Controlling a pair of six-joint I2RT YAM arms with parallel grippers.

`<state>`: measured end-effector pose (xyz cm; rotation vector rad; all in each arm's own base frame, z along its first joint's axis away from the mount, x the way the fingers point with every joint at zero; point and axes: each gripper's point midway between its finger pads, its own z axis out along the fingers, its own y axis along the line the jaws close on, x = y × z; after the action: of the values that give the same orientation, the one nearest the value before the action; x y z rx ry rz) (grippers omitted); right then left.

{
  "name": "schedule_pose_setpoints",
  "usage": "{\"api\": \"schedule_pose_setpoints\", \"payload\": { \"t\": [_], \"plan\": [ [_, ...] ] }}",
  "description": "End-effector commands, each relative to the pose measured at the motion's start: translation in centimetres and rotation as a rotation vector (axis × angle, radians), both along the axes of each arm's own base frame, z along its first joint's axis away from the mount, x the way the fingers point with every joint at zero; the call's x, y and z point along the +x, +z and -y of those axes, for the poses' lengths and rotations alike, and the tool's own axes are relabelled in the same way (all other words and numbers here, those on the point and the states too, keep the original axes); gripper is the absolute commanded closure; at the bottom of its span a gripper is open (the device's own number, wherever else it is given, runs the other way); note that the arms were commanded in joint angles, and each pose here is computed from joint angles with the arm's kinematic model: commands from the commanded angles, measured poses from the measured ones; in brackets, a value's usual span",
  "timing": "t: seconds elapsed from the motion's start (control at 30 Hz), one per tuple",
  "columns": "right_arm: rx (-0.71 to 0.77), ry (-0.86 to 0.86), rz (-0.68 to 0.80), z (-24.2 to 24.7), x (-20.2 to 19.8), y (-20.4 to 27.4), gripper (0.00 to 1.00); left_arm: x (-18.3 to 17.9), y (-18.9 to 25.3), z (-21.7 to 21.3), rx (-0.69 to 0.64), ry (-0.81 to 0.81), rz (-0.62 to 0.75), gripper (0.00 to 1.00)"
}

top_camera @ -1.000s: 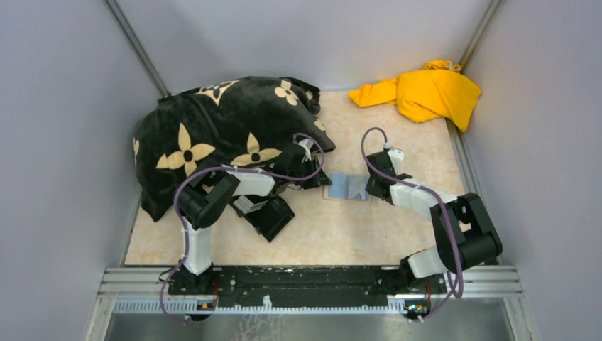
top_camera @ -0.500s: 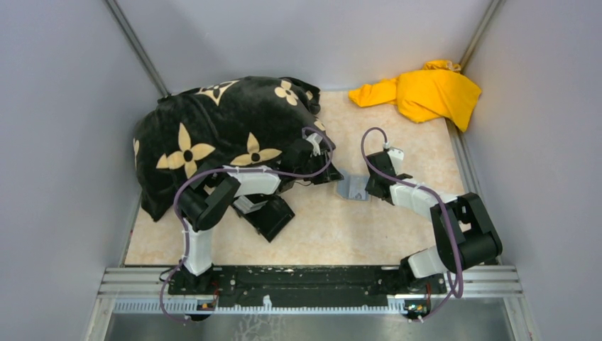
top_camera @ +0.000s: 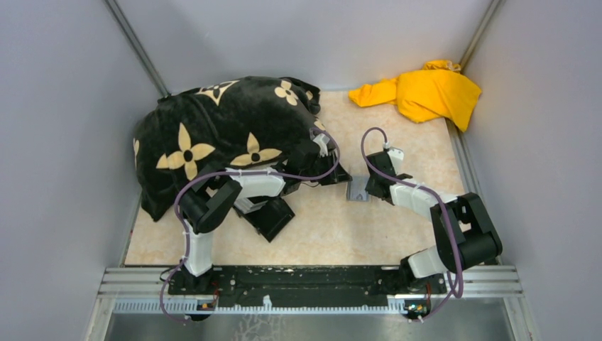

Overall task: Put the credit cards into the card holder
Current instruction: Close the card holder at the center of the board.

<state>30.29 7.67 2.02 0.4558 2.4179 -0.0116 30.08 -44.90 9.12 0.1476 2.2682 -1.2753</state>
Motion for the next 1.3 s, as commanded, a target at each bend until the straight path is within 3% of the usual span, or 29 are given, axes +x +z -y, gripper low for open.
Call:
{"api": "schedule_pose_setpoints", "payload": {
  "t": [0.0, 0.73, 1.27],
  "plan": [
    [0.04, 0.025, -0.08, -0.7, -1.3, -2.3, 0.9, 0.5, 4.3, 1.5, -0.09, -0.003, 0.077, 0.63],
    [0.039, 0.028, -0.079, -0.6, -1.2, -2.2, 0.9, -0.4, 2.8, 2.3, -0.104, -0.028, 0.036, 0.6],
    [0.042, 0.024, -0.084, -0.5, -1.4, -2.4, 0.9, -1.4, 0.3, 2.8, -0.129, -0.038, -0.03, 0.68]
  ]
}}
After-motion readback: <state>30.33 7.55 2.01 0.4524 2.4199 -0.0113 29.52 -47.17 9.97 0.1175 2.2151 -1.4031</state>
